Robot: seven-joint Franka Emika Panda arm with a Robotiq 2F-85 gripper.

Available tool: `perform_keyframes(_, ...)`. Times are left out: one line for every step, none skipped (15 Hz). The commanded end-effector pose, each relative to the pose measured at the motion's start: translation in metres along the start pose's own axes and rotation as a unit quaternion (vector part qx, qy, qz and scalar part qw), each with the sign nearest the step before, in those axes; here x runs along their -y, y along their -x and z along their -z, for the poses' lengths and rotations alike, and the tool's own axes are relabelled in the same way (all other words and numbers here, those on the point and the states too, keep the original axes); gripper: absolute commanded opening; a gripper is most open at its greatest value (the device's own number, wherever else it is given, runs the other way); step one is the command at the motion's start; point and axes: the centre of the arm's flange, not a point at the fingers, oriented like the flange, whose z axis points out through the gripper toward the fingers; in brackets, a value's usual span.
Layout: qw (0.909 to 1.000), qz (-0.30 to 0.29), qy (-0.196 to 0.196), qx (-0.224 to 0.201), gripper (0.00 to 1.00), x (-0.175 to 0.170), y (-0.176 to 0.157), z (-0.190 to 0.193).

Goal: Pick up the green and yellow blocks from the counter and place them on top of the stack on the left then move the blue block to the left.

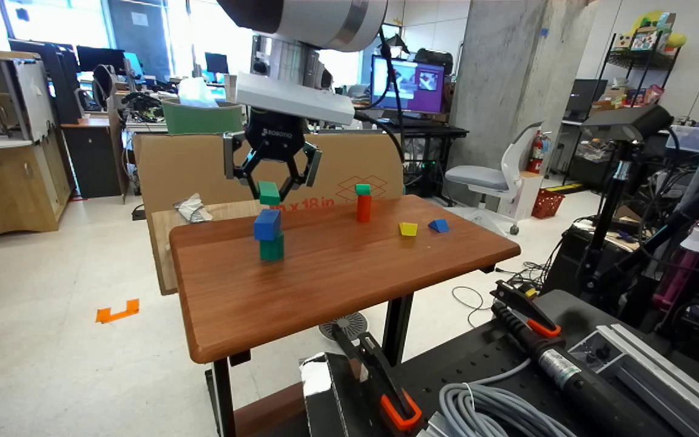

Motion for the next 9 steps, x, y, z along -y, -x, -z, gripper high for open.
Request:
perform_keyframes(0.9998, -0.003, 0.018, 0.008, 0.16, 0.0128, -0.0063, -0.0078)
perform_keyframes(0.9997, -0.004, 0.020, 0.011, 0.16, 0.0131, -0.0057, -0.0095)
perform_keyframes(0.9997, -0.006, 0.022, 0.013, 0.16, 0.0132, -0.0052, -0.0109)
perform_keyframes(0.9996, -0.007, 0.024, 0.015, 0.16, 0.0138, -0.0049, -0.0116)
perform_keyframes(0.9995, -0.007, 0.026, 0.015, 0.16, 0.0138, -0.0035, -0.0111)
perform_keyframes(0.9995, -0.008, 0.026, 0.014, 0.16, 0.0139, -0.0025, -0.0101)
perform_keyframes(0.9995, -0.008, 0.027, 0.013, 0.16, 0.0137, -0.0016, -0.0092)
perform_keyframes(0.9995, -0.009, 0.029, 0.012, 0.16, 0.0137, -0.0012, -0.0083)
perform_keyframes(0.9994, -0.010, 0.030, 0.012, 0.16, 0.0134, -0.0008, -0.0081)
